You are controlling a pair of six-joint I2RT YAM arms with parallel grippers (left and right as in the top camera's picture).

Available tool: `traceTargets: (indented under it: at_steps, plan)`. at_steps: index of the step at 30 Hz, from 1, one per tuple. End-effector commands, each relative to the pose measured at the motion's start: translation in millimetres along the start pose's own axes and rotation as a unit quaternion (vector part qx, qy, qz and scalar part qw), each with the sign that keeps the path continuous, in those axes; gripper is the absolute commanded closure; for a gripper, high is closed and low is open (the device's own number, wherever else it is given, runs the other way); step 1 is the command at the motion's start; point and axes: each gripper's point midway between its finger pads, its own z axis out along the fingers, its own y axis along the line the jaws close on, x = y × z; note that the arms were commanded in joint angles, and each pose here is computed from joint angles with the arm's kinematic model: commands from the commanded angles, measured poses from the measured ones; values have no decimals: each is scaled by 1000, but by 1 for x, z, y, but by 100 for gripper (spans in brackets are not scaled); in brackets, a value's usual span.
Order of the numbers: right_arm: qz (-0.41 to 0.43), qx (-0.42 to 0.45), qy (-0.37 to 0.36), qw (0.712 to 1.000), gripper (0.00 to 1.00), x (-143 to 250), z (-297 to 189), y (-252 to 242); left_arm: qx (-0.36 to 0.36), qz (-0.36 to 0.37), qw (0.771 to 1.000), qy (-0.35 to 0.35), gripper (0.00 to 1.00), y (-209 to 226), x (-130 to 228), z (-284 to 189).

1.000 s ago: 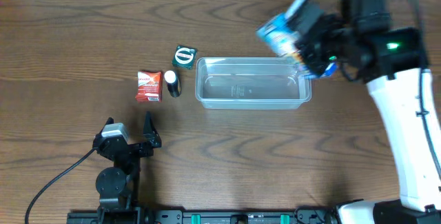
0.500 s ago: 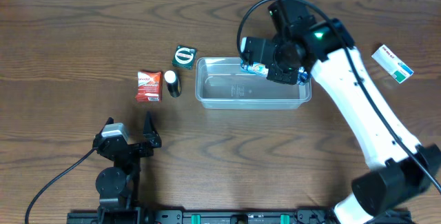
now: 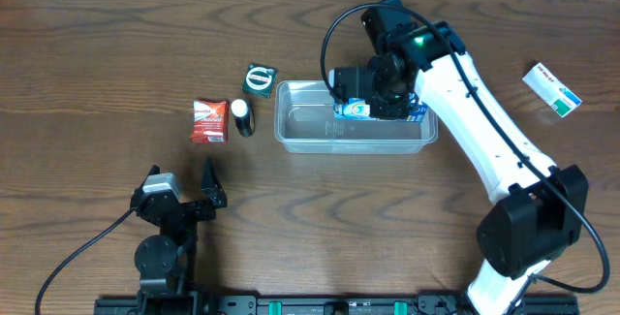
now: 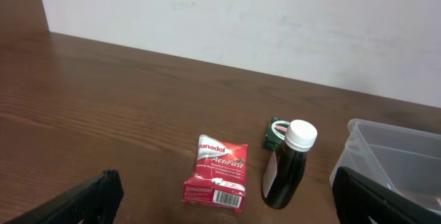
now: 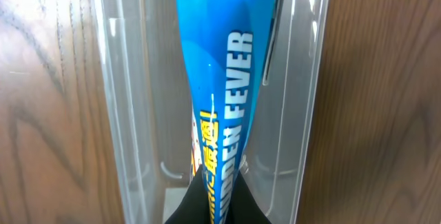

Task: Pack container
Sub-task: 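Carry the blue box over the container and lower it inside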

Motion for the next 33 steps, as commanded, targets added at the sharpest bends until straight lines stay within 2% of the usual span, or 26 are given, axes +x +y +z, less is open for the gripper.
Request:
traceTargets:
  at_steps: [1,10,19,28,29,32,33]
  plan:
    - [-21,-14,-8,1000,99,0,11,3,-12,8,1000,24,2,6,17,1]
    - [-20,-8,-8,1000,99,13,42,3,-12,8,1000,24,2,6,17,1]
    - [-56,7,-12,998,99,24,77,6,-12,8,1000,24,2,6,17,1]
    - [-55,9,-12,998,99,26,84,8,-12,8,1000,24,2,6,17,1]
    - [-55,8,-9,998,95,27,84,9,-12,8,1000,24,2,6,17,1]
    - [-39,4,-7,999,70,27,84,11,-12,8,1000,24,2,6,17,1]
    - [-35,3,-7,999,55,27,84,12,-12,8,1000,24,2,6,17,1]
